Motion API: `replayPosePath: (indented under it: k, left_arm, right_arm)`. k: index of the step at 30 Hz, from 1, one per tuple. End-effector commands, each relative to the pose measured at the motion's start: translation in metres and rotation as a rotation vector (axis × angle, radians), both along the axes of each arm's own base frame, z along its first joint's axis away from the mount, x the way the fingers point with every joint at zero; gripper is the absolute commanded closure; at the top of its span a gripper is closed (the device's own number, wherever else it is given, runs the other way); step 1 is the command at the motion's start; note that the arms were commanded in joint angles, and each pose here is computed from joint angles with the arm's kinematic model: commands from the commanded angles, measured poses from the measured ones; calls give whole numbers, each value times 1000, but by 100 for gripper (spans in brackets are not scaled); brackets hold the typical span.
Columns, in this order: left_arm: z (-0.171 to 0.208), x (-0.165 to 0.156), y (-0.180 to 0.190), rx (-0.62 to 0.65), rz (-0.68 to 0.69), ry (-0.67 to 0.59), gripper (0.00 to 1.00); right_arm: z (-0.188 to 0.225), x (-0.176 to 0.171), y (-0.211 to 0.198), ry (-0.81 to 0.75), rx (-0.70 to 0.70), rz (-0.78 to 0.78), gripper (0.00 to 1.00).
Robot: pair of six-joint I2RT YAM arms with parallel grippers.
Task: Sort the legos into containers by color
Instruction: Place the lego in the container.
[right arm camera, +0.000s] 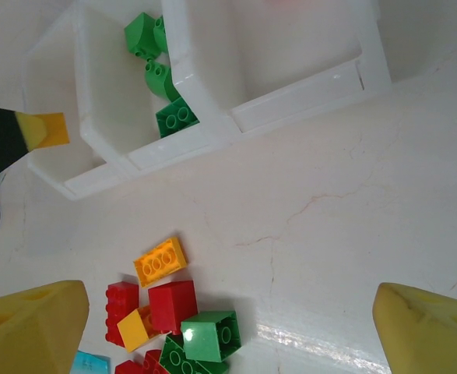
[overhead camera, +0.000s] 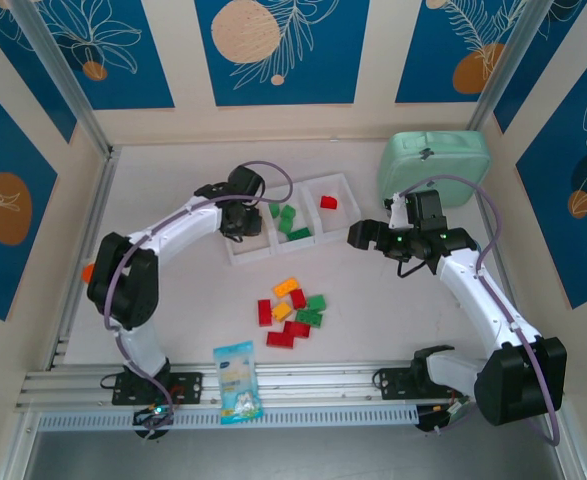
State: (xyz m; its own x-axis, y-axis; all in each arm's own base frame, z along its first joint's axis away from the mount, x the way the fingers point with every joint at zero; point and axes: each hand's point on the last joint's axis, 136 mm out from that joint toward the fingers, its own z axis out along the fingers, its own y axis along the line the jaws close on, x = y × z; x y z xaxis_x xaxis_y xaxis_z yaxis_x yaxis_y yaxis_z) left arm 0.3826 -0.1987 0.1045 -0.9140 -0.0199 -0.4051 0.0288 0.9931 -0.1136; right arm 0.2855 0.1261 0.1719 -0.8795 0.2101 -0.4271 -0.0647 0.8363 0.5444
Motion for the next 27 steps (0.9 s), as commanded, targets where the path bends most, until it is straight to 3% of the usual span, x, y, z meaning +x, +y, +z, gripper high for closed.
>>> replayPosePath:
  k: [1, 15, 23, 27]
  left_arm:
    - [-4, 13, -7, -67, 23, 8, 71]
    - [-26, 5, -13, -99, 4, 75, 62]
    - [-9, 5, -13, -110, -5, 44, 43]
    - [8, 1, -11, -125, -17, 14, 40]
  right_arm:
    - [5, 2, 3, -9, 15, 17, 6]
    - [2, 4, 2, 5, 22, 13, 6]
    - [1, 3, 1, 4, 15, 10, 6]
    - [1, 3, 1, 6, 14, 9, 6]
